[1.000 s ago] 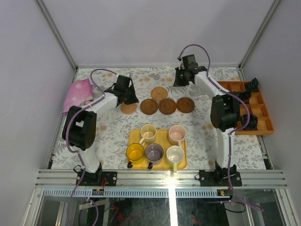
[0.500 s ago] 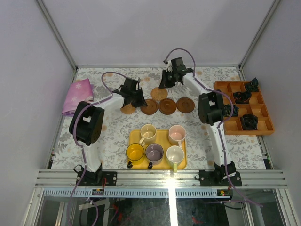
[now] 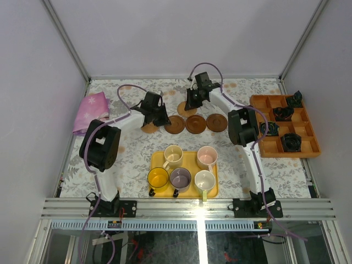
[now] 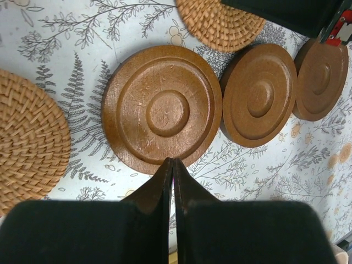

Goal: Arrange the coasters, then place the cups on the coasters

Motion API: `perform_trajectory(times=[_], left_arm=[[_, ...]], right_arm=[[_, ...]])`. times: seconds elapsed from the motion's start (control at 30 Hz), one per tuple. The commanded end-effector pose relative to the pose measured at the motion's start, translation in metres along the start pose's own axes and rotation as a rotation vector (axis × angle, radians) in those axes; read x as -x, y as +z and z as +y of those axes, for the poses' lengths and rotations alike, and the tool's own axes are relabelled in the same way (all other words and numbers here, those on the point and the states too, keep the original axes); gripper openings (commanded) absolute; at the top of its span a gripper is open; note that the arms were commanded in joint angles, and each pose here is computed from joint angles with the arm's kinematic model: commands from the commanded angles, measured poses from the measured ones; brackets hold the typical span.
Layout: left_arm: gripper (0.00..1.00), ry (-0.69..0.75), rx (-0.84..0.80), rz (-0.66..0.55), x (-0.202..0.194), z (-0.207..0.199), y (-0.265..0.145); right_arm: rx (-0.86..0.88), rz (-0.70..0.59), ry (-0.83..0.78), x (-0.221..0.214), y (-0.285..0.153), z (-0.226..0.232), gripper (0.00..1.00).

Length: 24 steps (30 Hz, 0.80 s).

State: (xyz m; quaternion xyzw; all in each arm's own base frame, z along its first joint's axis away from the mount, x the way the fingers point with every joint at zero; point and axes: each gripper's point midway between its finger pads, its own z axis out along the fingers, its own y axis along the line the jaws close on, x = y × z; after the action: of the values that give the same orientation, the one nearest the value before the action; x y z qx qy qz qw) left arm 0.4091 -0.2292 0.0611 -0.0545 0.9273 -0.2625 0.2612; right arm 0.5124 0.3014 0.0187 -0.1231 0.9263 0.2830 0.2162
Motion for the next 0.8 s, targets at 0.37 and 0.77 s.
perform_trajectory(times=[0.37, 0.77], left_arm=[[0.0, 0.008, 0.077, -0.07, 0.01, 0.02, -0.022], [0.0, 0.008, 0.133, -0.075, 0.009, 0.042, -0.026]], right_arm=[[-0.608, 0.064, 0.32, -0.041, -0.07, -0.191, 0.01], [-0.849, 0.128, 0.426, -0.104, -0.145, -0.253, 0.0]])
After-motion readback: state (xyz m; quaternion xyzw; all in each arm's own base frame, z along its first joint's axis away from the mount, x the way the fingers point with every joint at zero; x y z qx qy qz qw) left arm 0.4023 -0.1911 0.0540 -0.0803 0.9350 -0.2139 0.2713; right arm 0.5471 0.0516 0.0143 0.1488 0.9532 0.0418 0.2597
